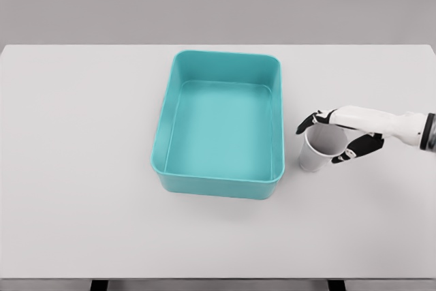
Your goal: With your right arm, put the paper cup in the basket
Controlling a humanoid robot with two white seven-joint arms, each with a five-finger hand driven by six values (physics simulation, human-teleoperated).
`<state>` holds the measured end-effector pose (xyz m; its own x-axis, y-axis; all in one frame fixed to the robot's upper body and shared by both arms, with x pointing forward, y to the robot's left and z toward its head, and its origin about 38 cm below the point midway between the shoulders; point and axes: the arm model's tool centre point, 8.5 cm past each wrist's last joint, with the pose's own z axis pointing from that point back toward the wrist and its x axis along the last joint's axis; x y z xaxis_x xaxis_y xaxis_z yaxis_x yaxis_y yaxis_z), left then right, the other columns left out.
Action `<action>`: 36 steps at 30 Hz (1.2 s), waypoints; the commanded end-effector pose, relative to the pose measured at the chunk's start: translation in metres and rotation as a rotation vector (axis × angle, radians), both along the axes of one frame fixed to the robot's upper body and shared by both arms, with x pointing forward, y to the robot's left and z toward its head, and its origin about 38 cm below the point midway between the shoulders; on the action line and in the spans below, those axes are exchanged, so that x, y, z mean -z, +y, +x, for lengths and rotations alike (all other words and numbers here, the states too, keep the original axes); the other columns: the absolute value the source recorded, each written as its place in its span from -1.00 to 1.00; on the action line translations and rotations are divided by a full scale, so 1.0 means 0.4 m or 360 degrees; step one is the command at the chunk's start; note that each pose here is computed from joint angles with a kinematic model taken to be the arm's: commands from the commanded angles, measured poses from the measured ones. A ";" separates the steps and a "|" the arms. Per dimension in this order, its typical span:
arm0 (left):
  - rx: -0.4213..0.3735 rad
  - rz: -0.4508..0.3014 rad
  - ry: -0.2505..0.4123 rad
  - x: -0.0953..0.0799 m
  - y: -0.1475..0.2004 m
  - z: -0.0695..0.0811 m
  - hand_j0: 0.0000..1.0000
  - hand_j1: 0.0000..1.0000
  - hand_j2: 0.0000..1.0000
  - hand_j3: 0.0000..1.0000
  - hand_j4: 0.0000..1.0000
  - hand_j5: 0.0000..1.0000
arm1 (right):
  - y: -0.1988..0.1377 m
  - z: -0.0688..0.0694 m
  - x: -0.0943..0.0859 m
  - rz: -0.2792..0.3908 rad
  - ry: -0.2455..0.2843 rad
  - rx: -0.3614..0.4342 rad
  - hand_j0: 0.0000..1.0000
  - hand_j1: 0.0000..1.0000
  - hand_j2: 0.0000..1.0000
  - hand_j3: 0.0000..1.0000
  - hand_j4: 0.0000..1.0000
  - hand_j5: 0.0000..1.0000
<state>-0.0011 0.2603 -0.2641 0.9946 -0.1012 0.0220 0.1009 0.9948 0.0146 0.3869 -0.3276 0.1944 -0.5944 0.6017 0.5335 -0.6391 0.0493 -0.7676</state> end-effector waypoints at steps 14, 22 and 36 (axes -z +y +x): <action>0.0000 0.0000 0.0000 0.000 0.000 0.000 1.00 1.00 1.00 1.00 1.00 1.00 | -0.034 0.031 -0.099 0.0068 -0.0169 0.0088 0.35 0.35 0.35 0.35 0.35 0.35; 0.0000 0.0000 0.0000 0.000 0.000 0.000 1.00 1.00 1.00 1.00 1.00 1.00 | -0.028 0.054 -0.162 0.0077 -0.0266 0.0084 0.35 0.35 0.35 0.35 0.35 0.35; 0.0000 0.0000 0.0000 0.000 0.000 0.000 1.00 1.00 1.00 1.00 1.00 1.00 | 0.054 0.077 -0.246 0.0151 -0.0377 0.0026 0.35 0.35 0.35 0.35 0.35 0.35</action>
